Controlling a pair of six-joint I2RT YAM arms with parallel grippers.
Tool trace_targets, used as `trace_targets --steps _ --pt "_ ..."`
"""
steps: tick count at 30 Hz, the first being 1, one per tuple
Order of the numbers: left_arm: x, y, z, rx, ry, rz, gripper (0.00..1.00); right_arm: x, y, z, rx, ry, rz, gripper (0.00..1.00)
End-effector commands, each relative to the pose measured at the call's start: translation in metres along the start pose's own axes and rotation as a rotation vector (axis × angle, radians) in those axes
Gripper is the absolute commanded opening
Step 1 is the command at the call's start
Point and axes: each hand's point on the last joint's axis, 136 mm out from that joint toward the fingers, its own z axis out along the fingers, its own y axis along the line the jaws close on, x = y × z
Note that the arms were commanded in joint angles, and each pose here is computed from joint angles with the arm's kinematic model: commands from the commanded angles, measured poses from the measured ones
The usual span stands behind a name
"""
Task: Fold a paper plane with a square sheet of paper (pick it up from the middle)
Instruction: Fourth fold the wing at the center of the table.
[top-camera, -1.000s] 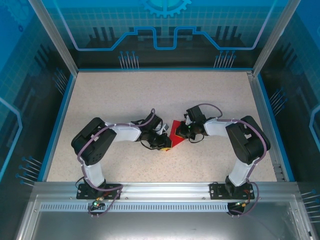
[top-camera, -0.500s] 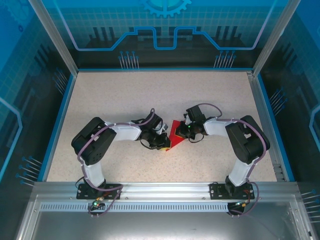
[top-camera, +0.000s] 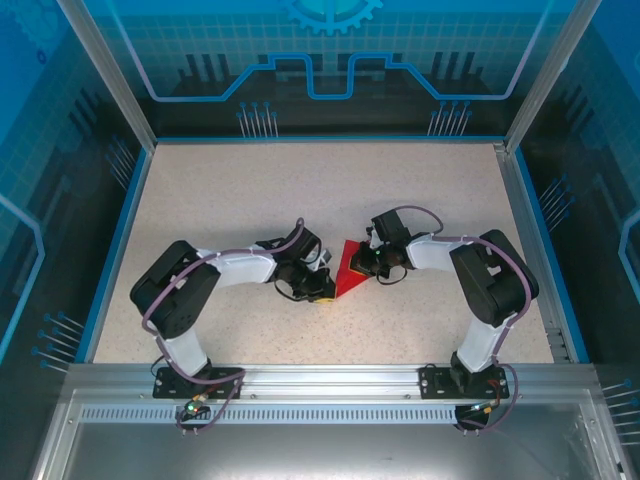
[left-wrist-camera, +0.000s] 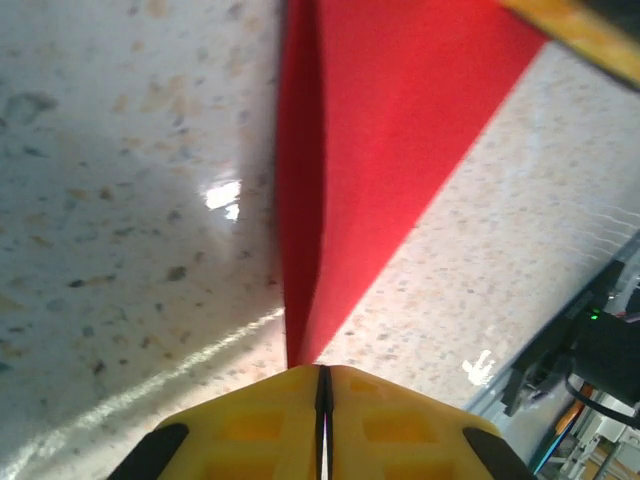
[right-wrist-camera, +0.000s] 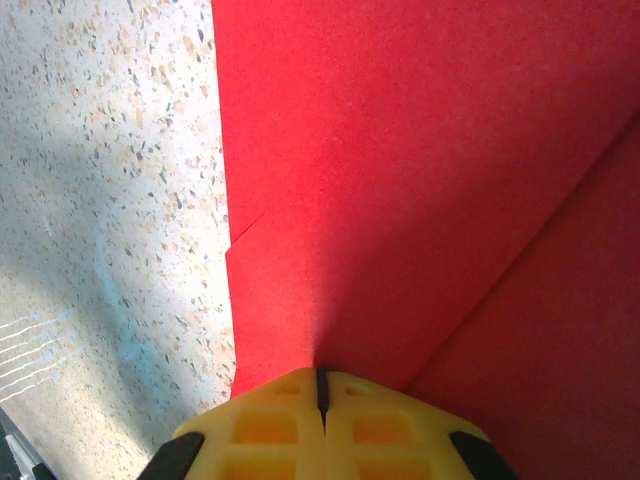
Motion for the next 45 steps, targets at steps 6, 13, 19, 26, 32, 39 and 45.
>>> trace_targets --steps 6,13,19,26,32,39,45 --pt "-0.057 -0.035 -0.004 0.043 -0.131 0.084 0.12 0.058 -0.099 0.014 0.347 0.153 0.100 0.03" --pt "-0.078 -0.018 0.020 -0.038 -0.125 0.075 0.11 0.060 -0.099 0.013 0.348 0.155 0.097 0.03" --pt "-0.069 -0.006 0.030 -0.053 -0.082 0.057 0.09 0.060 -0.099 0.011 0.353 0.151 0.098 0.03" --pt "-0.040 0.013 0.038 -0.076 0.006 0.045 0.09 0.062 -0.102 0.011 0.366 0.158 0.109 0.03" --pt "-0.018 0.027 0.040 -0.093 0.056 0.030 0.09 0.063 -0.104 0.011 0.380 0.164 0.115 0.03" --pt "0.001 0.032 0.035 -0.093 0.083 0.030 0.09 0.064 -0.106 0.011 0.389 0.169 0.115 0.03" --pt "0.015 0.026 0.031 -0.064 0.100 0.059 0.10 0.065 -0.108 0.011 0.395 0.172 0.118 0.03"
